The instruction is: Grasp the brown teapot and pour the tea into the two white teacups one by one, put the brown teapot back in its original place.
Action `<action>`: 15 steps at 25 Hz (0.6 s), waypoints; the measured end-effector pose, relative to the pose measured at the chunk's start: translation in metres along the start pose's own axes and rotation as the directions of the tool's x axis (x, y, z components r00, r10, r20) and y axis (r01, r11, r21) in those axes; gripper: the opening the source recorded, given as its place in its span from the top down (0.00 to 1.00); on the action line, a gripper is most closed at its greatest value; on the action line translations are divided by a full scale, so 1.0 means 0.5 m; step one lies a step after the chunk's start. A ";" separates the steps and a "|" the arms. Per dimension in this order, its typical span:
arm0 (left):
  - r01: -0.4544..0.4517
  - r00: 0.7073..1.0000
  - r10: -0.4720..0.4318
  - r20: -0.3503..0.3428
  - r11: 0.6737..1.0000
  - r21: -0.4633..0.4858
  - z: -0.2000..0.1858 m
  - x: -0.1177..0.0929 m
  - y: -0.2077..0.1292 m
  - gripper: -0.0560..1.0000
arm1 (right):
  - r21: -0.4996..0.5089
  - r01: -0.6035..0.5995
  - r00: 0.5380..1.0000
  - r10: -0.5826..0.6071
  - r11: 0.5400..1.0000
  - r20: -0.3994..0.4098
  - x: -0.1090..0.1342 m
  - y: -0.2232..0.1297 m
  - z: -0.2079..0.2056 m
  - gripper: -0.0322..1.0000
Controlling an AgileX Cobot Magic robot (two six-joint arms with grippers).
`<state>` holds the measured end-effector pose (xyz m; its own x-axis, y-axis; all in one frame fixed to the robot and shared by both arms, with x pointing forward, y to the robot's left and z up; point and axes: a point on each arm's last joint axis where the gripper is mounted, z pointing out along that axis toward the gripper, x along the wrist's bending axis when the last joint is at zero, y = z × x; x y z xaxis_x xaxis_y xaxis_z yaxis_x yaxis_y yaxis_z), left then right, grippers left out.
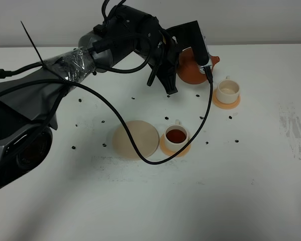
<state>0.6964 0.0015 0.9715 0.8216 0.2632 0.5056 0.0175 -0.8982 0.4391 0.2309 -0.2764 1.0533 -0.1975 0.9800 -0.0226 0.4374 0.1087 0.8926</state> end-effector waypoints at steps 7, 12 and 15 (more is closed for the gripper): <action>-0.074 0.996 0.075 -0.039 0.997 0.014 0.013 -0.002 0.000 0.83 | 0.000 0.000 1.000 0.000 1.000 0.000 0.000 0.000 0.000 0.75; -0.173 0.983 0.173 -0.061 0.985 0.002 0.012 -0.006 0.013 0.83 | 0.000 0.000 1.000 0.000 1.000 0.000 0.000 0.000 0.000 0.75; -0.234 0.970 0.234 -0.059 0.972 0.003 0.012 -0.010 0.017 0.83 | 0.000 0.000 1.000 0.000 1.000 0.000 0.000 0.000 0.000 0.75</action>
<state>0.6958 -0.0092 0.9684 0.7676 0.0659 0.6375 -0.1741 -0.9359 0.3064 0.2309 -0.2764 1.0533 -0.1975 0.9800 -0.0226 0.4374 0.1087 0.8926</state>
